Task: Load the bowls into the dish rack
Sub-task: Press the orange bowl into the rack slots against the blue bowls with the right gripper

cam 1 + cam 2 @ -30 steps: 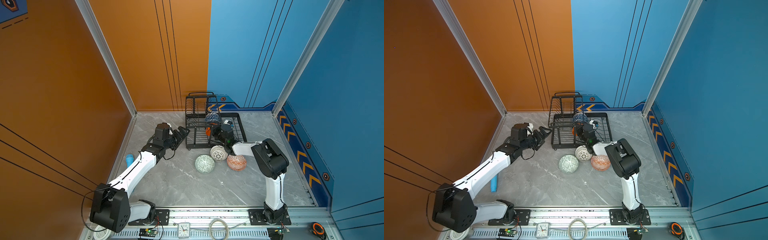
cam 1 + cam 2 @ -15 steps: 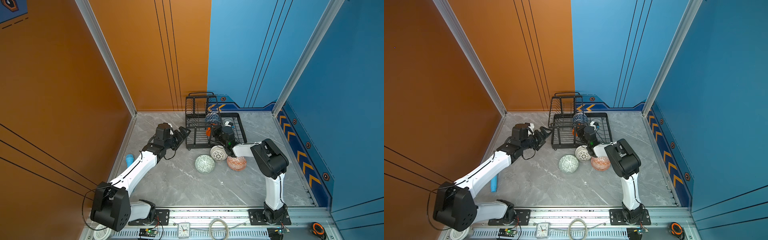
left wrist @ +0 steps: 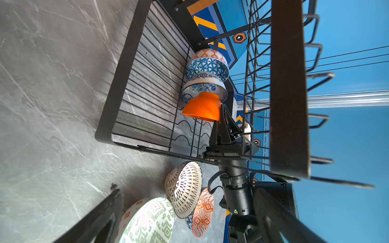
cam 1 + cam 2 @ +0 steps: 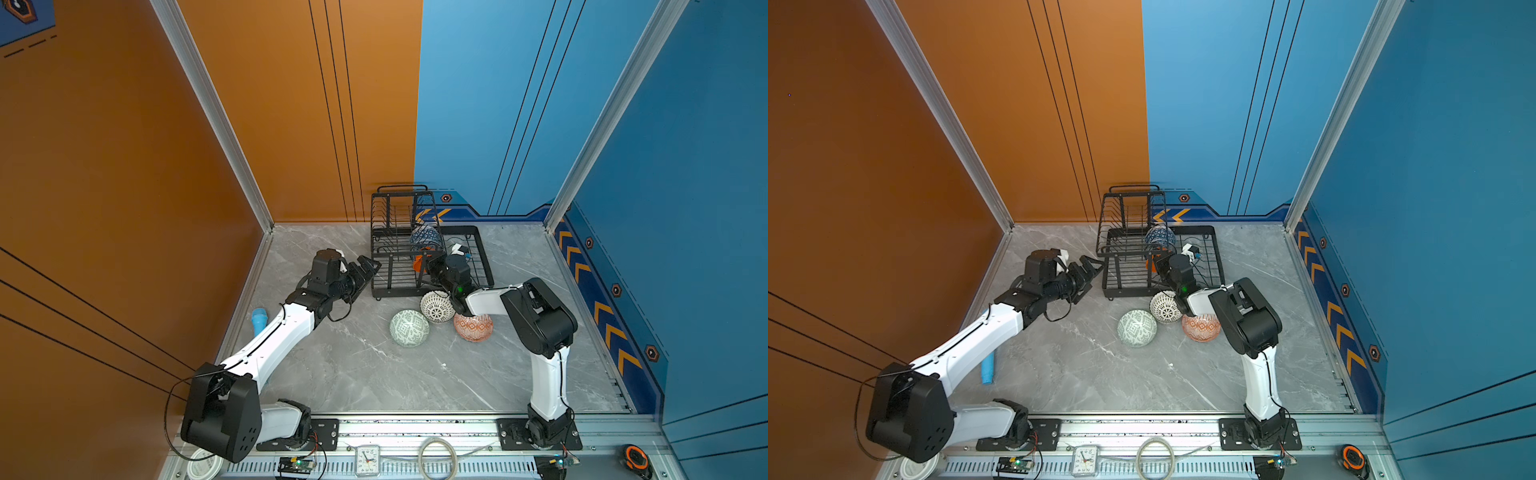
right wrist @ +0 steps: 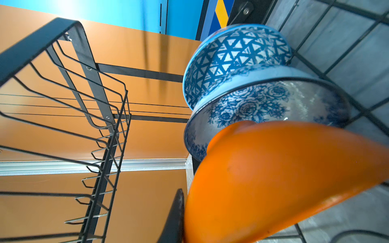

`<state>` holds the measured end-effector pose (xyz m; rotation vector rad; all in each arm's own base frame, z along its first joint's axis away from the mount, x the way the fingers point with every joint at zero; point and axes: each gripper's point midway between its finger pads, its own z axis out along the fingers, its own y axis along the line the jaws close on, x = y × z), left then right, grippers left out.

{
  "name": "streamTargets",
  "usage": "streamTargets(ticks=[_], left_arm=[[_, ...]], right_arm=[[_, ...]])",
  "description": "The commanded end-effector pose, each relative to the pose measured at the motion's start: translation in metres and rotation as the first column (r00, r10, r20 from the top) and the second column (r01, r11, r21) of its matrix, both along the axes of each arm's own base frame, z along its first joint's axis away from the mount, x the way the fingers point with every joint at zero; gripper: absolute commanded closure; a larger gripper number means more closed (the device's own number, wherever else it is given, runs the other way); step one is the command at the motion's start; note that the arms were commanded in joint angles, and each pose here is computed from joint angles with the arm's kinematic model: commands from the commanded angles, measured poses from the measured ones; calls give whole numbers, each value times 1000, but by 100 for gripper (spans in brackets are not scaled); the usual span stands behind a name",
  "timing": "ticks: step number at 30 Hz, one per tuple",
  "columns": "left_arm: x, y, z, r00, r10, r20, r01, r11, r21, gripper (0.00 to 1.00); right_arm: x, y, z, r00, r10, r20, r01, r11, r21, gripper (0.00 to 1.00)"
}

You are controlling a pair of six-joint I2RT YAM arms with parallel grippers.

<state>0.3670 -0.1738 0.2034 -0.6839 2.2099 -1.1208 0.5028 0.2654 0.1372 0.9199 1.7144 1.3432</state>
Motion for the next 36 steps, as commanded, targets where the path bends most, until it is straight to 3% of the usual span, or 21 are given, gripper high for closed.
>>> streamTargets(ticks=[1, 16, 36], left_arm=[[-5, -6, 5, 999, -32, 16, 32, 999, -18, 2], [-8, -5, 6, 999, -32, 27, 32, 999, -17, 2], [-10, -3, 7, 999, -28, 31, 28, 999, -15, 2]], right_arm=[[-24, 0, -75, 971, 8, -240, -27, 997, -79, 100], [-18, 2, -56, 936, -16, -351, -28, 992, -122, 100], [-19, -3, -44, 924, -33, -381, -9, 994, -108, 100]])
